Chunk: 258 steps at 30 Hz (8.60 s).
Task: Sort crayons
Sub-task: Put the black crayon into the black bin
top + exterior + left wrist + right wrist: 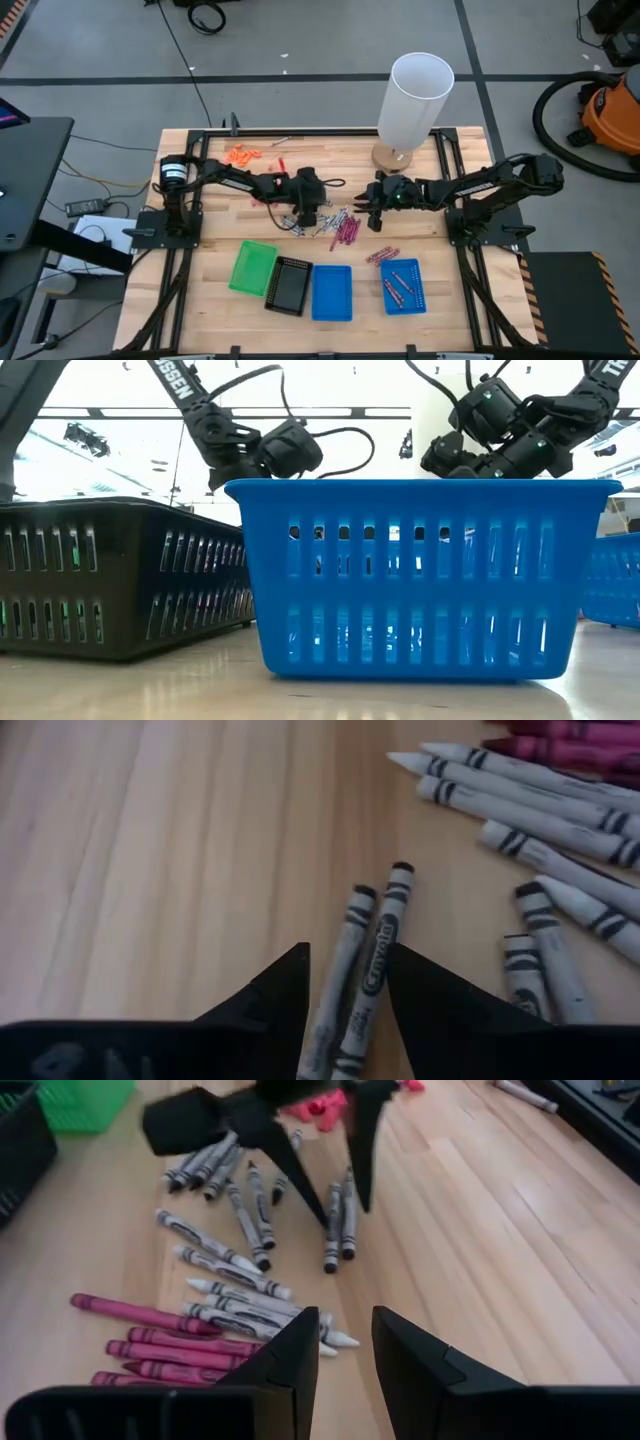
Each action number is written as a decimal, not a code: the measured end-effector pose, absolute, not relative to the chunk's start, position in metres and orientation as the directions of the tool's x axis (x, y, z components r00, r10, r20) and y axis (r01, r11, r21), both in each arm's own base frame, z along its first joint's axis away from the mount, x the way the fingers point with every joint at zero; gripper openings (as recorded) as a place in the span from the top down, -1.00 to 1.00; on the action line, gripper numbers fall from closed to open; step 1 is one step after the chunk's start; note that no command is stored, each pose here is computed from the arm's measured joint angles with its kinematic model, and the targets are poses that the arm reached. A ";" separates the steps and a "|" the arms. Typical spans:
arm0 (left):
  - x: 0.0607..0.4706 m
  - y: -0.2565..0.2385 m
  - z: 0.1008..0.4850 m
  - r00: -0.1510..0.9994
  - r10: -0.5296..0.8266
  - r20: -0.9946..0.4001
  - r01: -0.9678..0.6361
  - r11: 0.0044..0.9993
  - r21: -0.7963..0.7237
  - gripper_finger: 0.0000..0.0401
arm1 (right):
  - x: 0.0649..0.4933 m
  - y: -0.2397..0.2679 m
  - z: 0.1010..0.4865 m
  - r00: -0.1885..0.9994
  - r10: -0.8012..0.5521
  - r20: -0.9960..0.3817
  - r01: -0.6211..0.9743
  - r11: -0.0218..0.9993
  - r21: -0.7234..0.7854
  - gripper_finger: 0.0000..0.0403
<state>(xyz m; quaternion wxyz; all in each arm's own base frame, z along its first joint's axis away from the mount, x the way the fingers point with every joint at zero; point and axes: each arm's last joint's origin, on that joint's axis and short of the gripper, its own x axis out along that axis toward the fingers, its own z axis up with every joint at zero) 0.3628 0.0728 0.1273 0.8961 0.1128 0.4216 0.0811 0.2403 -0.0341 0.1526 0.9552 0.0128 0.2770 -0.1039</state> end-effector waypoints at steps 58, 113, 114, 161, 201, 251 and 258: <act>0.354 0.107 0.118 0.548 0.126 -0.827 -0.069 0.992 0.106 0.71 | 0.246 -0.019 0.159 0.870 -0.160 -0.467 0.130 0.987 -0.096 0.48; 0.241 -0.078 0.200 0.716 0.131 -0.686 -0.340 0.923 -0.178 0.88 | 0.246 0.003 0.169 0.877 -0.301 -0.374 0.232 0.948 -0.219 0.48; 0.239 -0.083 0.202 0.717 0.130 -0.685 -0.352 0.916 -0.194 0.88 | 0.246 0.003 0.168 0.877 -0.297 -0.377 0.225 0.948 -0.224 0.48; 0.259 -0.125 0.182 0.688 -0.288 -0.666 -0.542 0.407 -0.736 0.87 | 0.227 0.027 0.150 0.918 -0.218 -0.332 0.144 0.962 -0.232 0.48; 0.278 -0.009 0.209 0.443 0.416 -0.794 -0.490 0.854 0.175 0.41 | 0.223 0.027 0.146 0.922 -0.192 -0.335 0.111 0.963 -0.246 0.48; 0.307 0.069 0.122 0.420 0.078 -0.904 -0.232 0.973 -0.024 0.94 | 0.222 0.026 0.144 0.916 -0.197 -0.351 0.108 0.960 -0.258 0.48; 0.307 0.068 0.131 0.431 0.079 -0.899 -0.220 0.975 -0.020 0.94 | 0.222 0.026 0.145 0.914 -0.203 -0.350 0.114 0.959 -0.260 0.48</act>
